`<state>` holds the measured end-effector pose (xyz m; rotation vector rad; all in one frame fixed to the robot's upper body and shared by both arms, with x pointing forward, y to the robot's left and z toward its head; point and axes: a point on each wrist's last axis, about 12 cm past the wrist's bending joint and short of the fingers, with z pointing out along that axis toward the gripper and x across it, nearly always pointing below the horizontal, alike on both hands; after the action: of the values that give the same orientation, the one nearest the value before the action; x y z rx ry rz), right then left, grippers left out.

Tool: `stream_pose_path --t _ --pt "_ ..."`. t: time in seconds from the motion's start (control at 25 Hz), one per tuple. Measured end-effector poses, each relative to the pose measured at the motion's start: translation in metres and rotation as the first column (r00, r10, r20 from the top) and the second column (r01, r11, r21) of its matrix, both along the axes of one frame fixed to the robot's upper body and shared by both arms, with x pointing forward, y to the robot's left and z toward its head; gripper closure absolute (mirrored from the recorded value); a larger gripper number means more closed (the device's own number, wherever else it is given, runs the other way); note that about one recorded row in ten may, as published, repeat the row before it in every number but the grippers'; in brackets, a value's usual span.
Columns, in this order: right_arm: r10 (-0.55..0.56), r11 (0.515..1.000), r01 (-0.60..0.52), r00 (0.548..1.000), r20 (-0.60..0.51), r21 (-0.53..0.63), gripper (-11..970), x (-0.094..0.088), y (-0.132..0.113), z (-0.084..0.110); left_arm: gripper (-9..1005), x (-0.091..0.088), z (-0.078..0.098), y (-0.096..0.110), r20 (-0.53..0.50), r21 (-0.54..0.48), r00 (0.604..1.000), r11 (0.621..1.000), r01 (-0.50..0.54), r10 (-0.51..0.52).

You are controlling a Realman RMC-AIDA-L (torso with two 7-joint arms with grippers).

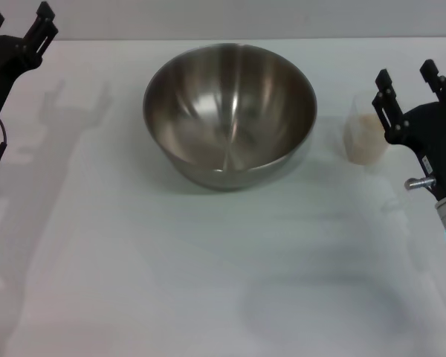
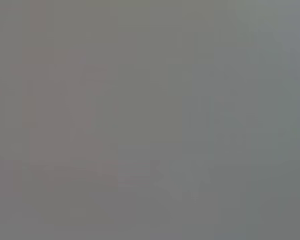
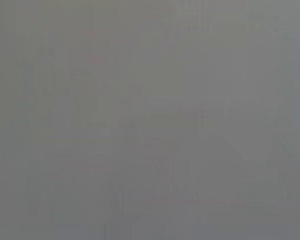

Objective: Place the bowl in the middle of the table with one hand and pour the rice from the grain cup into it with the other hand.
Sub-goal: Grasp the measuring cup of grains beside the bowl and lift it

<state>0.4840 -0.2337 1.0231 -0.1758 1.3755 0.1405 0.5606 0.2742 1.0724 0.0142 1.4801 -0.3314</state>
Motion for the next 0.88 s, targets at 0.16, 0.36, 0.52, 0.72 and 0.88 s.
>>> stream_pose_path --t 0.16,0.36,0.52,0.72,0.88 --pt "0.000 1.000 0.000 1.000 -0.026 0.009 321 -0.010 0.000 -0.006 140 0.001 -0.003 0.004 -0.001 0.009 0.999 0.999 -0.038 0.038" --pt "-0.026 0.999 0.028 0.998 -0.055 0.038 321 -0.021 -0.002 -0.011 140 0.004 -0.004 0.003 -0.002 0.050 0.999 0.998 -0.036 0.036" --pt "-0.060 0.996 0.065 0.995 -0.081 0.059 321 -0.032 -0.006 -0.015 140 0.008 -0.004 -0.002 0.001 0.082 1.000 0.996 -0.024 0.024" --pt "-0.081 0.994 0.087 0.992 -0.101 0.060 321 -0.040 -0.010 -0.020 140 0.009 -0.006 -0.004 -0.007 0.086 1.000 0.996 -0.020 0.021" --pt "-0.092 0.993 0.099 0.990 -0.111 0.057 321 -0.045 -0.013 -0.022 140 0.008 -0.008 -0.003 -0.015 0.088 1.000 0.996 -0.022 0.023"
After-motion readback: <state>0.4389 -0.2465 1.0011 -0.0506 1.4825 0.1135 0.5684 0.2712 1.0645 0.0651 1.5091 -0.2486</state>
